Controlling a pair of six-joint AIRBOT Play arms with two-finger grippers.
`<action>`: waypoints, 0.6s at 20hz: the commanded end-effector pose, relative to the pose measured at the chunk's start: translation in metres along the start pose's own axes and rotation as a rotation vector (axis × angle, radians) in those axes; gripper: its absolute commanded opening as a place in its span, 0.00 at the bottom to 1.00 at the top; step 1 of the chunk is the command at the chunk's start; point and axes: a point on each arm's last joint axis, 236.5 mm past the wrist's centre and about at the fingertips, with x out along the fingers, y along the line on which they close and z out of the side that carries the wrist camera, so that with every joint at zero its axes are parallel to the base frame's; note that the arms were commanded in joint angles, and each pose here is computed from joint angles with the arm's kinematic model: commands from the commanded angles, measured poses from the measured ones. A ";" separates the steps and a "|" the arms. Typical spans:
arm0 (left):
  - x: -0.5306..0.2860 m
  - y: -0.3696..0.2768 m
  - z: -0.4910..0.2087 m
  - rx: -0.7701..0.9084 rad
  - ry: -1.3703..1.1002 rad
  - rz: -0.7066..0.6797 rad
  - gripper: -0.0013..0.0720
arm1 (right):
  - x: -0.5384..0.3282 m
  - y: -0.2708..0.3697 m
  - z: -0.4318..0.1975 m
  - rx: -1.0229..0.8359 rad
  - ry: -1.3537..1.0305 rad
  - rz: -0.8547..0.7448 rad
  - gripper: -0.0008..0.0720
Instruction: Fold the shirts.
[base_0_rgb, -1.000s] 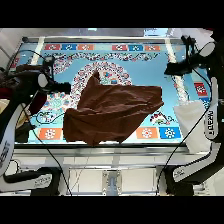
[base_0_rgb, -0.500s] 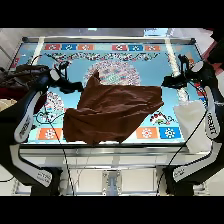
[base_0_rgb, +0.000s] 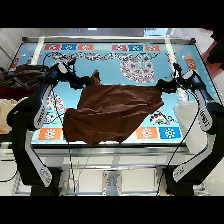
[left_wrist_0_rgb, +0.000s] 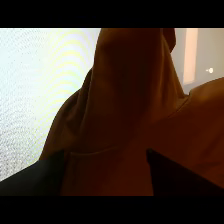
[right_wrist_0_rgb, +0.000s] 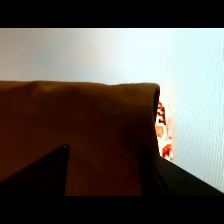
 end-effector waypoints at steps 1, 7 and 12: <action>0.006 0.008 -0.014 0.015 0.067 0.028 0.79 | 0.004 -0.003 0.012 0.022 -0.048 0.005 0.70; 0.005 -0.005 -0.020 0.040 0.091 -0.026 0.80 | -0.032 -0.009 0.050 -0.036 -0.116 -0.040 0.70; 0.005 -0.005 -0.024 0.034 0.107 -0.027 0.80 | 0.002 -0.023 0.012 0.034 0.036 -0.041 0.70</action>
